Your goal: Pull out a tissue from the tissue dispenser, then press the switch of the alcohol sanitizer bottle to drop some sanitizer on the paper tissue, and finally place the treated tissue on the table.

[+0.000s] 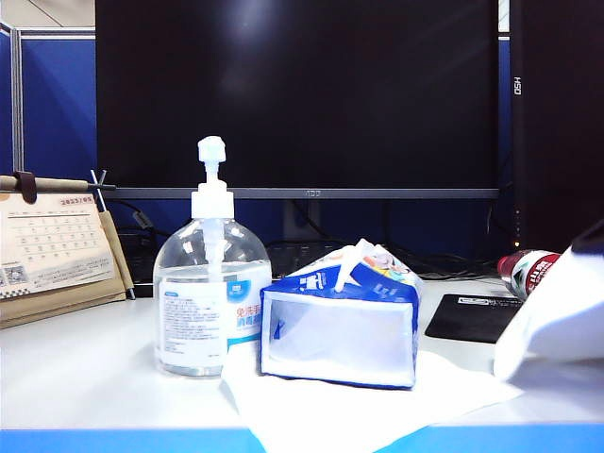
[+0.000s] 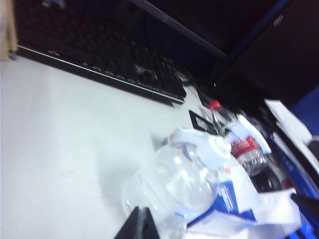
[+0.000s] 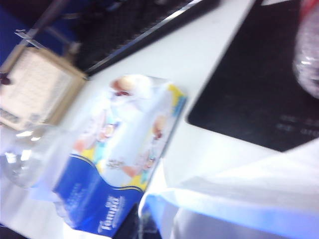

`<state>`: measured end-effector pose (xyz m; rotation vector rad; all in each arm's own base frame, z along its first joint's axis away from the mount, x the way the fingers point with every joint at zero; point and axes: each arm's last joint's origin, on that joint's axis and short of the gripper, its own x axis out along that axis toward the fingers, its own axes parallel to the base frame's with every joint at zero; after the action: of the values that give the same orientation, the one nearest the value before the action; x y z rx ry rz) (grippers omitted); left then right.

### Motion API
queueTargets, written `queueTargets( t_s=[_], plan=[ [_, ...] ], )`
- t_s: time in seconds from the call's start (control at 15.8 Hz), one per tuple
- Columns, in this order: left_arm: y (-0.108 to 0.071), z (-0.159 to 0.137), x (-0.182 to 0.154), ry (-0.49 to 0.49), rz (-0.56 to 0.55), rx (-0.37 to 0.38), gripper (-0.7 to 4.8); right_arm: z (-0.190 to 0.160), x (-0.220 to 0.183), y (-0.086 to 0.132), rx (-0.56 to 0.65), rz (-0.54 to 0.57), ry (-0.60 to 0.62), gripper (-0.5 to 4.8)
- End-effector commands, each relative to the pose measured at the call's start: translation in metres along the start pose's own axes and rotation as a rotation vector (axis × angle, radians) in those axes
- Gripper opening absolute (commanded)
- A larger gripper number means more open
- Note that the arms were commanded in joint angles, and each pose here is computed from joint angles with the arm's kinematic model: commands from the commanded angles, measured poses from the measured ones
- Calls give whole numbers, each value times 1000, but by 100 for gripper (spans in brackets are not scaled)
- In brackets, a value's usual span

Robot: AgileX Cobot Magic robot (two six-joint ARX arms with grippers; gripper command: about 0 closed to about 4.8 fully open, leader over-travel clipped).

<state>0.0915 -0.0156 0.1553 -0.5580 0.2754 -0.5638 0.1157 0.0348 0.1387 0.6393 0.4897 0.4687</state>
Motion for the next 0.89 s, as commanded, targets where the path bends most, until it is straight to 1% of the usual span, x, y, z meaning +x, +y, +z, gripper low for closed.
queueTargets(
  t_s=[0.06,0.19,0.25,0.32,0.38,0.51,0.63,0.7,0.82,0.89],
  plan=[
    [-3,-4,2,41,-40,38,-5,-13,3,-6,-11,-199,26,-5],
    [-6,-5,3,66,-78,42,-5,-15,3,-10,-30,-268,21,5],
    [-8,-6,4,74,-91,43,-5,-14,3,-10,-33,-284,0,137],
    [-9,-7,4,82,-105,46,-5,-13,3,-10,-25,-318,-31,387],
    [-10,-7,4,89,-115,47,-5,-12,2,-11,-21,-347,-50,479],
    [-10,-8,5,94,-124,48,-5,-13,2,-12,6,-357,-46,479],
    [-10,-8,5,94,-125,48,-5,-16,1,-15,31,-394,-20,479],
    [-10,-8,5,95,-125,48,-5,-21,-1,-20,38,-492,3,479],
    [-10,-8,5,95,-125,48,-5,-20,-3,-21,79,-543,-26,479],
    [-10,-8,5,94,-125,48,-5,-17,-8,-18,78,-649,11,462]
  ],
)
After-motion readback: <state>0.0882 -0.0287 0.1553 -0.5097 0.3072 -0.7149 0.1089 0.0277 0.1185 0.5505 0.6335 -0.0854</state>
